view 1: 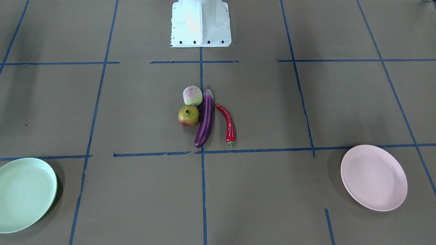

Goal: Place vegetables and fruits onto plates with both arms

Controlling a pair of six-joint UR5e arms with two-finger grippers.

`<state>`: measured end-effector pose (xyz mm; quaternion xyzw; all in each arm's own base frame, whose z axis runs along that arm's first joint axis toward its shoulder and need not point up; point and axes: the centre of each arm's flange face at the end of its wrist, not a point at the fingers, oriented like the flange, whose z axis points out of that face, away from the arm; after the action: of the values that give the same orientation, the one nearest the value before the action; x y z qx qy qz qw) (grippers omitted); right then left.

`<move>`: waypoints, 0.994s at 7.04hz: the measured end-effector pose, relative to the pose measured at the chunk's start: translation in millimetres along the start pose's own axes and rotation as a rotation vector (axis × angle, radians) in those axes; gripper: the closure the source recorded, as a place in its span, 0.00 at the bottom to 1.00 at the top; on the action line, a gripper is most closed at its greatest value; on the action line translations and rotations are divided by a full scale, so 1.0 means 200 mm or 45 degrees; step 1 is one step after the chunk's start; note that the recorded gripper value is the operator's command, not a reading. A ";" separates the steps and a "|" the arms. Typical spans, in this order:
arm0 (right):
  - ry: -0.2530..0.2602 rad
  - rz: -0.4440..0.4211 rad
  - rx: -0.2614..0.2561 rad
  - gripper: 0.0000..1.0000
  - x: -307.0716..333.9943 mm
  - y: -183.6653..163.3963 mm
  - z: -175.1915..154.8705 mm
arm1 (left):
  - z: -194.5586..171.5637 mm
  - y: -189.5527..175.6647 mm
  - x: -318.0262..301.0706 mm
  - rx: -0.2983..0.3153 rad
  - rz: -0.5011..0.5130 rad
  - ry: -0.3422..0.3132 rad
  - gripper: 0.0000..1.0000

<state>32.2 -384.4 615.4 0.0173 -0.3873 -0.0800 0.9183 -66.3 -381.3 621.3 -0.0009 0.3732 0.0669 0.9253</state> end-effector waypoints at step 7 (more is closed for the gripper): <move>-0.002 -0.050 0.042 0.00 -0.03 -0.02 -0.02 | -0.01 0.00 0.01 0.006 0.005 -0.001 0.00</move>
<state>30.3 -387.0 608.3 0.0399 -0.3887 -0.0918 0.9159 -66.4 -381.3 618.6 0.0020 0.3730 0.0678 0.9254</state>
